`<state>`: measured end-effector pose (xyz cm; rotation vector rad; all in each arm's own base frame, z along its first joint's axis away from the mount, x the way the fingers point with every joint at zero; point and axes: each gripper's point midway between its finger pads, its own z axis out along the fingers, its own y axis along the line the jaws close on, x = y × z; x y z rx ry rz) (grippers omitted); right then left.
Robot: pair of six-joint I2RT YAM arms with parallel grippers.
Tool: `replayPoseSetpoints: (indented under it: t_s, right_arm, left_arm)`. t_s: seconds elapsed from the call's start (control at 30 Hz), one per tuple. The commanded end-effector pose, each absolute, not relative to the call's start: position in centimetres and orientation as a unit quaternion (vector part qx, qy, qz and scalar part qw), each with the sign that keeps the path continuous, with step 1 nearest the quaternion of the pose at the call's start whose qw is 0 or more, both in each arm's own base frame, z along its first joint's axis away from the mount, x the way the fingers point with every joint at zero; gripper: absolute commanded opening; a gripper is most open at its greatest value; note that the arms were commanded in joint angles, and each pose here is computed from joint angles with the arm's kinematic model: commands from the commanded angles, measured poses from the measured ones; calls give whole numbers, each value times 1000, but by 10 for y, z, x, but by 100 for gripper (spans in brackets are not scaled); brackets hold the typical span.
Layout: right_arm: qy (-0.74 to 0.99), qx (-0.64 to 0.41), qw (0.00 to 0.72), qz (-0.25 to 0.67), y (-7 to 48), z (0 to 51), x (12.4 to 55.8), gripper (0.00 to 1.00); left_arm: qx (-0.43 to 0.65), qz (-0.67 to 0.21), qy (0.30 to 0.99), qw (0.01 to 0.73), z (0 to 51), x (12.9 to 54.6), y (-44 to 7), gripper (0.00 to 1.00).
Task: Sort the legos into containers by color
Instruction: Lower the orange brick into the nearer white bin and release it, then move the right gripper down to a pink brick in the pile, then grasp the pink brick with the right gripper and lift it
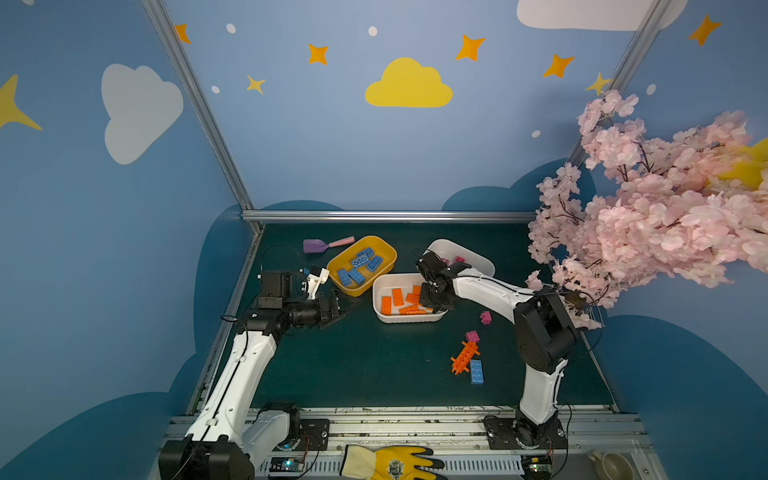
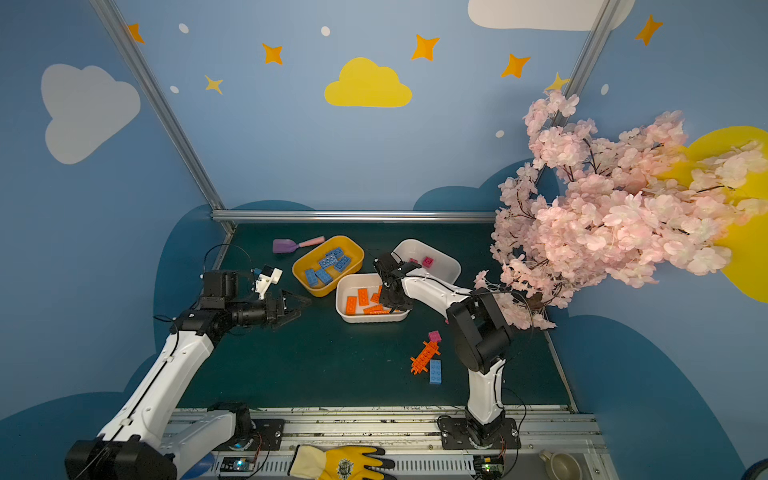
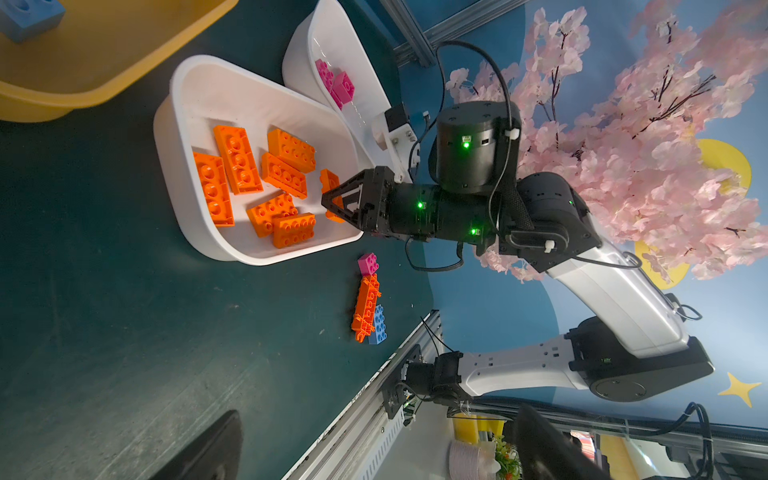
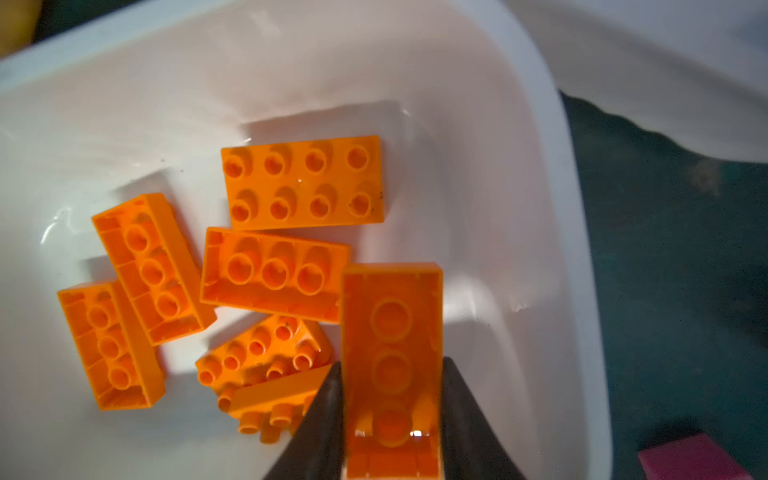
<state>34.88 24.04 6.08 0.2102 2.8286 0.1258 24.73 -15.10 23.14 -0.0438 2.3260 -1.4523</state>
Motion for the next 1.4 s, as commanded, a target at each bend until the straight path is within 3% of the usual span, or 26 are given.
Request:
replayPoseSetpoints:
  t_s: [0.0,0.17,0.33,0.57,0.8,1.2,1.37]
  right_arm:
    - [982,74,162,57,246,79,354,49]
    - [978,88,176,73,225,111,335,64]
    - [974,144,163,70,178,126,290,71]
    - [964,187,189,30,110,114,252,71]
    - [965,69,253,33,109,98,268,70]
    - [995,27,94,-19,110,52,268,67]
    - [997,32,68,-33,102,34,264,63]
  left_arm:
    - [-8,-522,829,199,230,245,-151,100]
    - [-7,-523,828,202,233,245,-151,100]
    - [-5,-524,828,201,233,244,-152,100]
    - [-3,-526,826,202,232,241,-152,100]
    - [-5,-525,826,204,231,238,-152,100]
    - [-8,-525,827,201,228,236,-151,100]
    - [-9,-524,828,199,225,235,-151,100]
